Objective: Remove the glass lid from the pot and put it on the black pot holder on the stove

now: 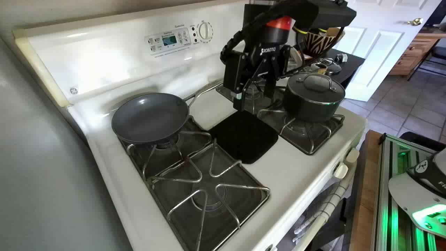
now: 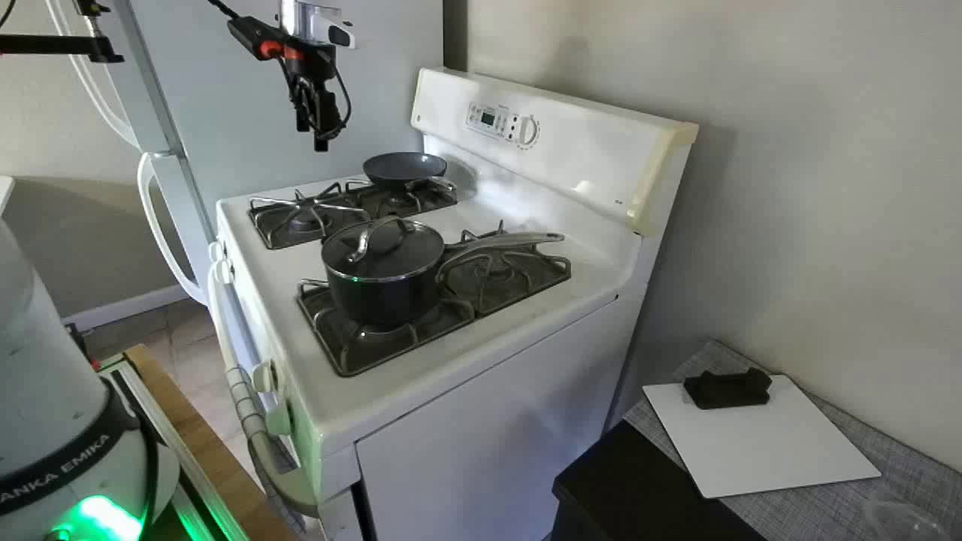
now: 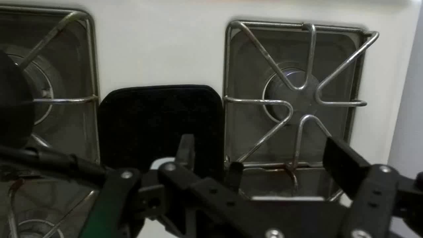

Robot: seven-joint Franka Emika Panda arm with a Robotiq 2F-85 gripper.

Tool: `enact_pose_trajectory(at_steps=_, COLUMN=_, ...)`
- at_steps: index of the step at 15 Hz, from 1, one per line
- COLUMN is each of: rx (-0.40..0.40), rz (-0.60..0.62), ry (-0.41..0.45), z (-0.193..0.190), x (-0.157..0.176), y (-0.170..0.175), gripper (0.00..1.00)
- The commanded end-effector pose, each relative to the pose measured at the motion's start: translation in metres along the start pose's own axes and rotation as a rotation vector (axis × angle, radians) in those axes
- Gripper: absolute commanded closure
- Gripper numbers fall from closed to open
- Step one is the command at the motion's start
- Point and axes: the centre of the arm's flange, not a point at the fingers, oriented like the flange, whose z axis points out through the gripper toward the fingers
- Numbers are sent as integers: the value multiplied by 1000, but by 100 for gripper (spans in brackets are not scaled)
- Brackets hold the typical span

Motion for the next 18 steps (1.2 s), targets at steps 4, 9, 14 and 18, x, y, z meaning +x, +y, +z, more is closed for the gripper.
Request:
enact_pose_trajectory(at_steps=4, rx=0, rz=0, ry=0, z=0, x=0, y=0, gripper=0)
enact_pose_trajectory(at_steps=9, rx=48, rz=134, ry=-32, z=-11, x=26, y=31, gripper=0)
enact_pose_trajectory(at_steps=14, rx=108, rz=216, ry=-163, z=-46, x=52, y=108, gripper=0)
enact_pose_trajectory(at_steps=18, rx=130, rz=143, ry=-266, z=-56, x=48, y=158, gripper=0)
